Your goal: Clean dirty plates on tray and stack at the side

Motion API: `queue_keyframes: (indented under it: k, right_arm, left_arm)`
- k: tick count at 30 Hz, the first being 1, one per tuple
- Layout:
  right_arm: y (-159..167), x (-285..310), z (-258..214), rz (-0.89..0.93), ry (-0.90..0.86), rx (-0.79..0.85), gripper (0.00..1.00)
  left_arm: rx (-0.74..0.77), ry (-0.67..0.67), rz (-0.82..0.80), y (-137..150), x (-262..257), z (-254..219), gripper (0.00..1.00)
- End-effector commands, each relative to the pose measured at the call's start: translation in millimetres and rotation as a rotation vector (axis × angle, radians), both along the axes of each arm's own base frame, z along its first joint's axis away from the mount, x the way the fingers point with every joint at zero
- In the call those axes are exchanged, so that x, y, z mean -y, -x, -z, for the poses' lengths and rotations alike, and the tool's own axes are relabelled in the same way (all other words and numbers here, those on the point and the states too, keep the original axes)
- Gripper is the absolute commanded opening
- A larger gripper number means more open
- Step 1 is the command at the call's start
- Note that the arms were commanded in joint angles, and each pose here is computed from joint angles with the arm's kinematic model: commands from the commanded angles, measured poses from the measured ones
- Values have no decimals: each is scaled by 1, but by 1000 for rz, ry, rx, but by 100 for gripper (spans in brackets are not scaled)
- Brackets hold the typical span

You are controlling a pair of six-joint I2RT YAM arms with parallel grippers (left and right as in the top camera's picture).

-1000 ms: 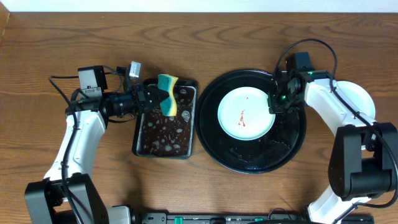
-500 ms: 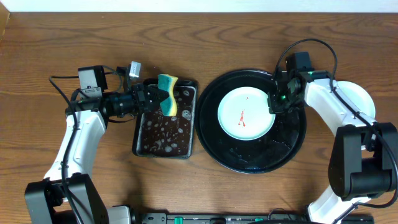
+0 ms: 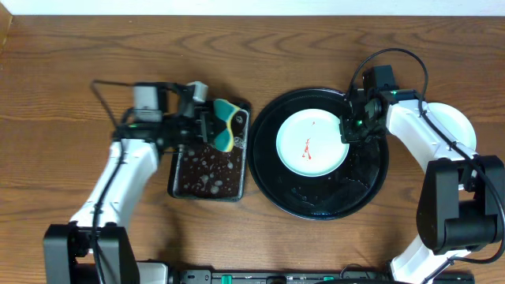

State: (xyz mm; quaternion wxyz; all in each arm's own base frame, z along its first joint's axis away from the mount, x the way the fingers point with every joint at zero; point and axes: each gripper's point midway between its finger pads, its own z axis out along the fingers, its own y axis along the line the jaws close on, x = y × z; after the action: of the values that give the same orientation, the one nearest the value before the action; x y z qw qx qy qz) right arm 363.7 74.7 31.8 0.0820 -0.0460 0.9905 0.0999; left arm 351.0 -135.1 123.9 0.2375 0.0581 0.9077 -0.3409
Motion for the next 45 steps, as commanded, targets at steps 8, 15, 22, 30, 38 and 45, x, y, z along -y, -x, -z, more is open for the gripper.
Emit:
queue_keyframes:
  k: [8,15,22,30,38,45]
  right_arm:
    - [2,0,6,-6,6,-12,1]
    - [2,0,6,-6,5,-11,1]
    - [6,0,13,13,3,-21,1]
    - [27,-1,46,34,-8,-36,1]
    - [33,-7,50,24,-32,-47,1]
    - [35,-17,49,1,-57,-50,1]
  left_arm:
    - [185,-196,-164,-29,-19,-29,7]
    - [264,-177,-174,-23,-19,-60,7]
    - [142,-381,-291,-13,-45,-23,7]
    - [-4,-540,-213,0,-22,50,7]
    - [26,-678,-181,2,-8,45,7]
    - [112,-445,-5,0,75,0,7]
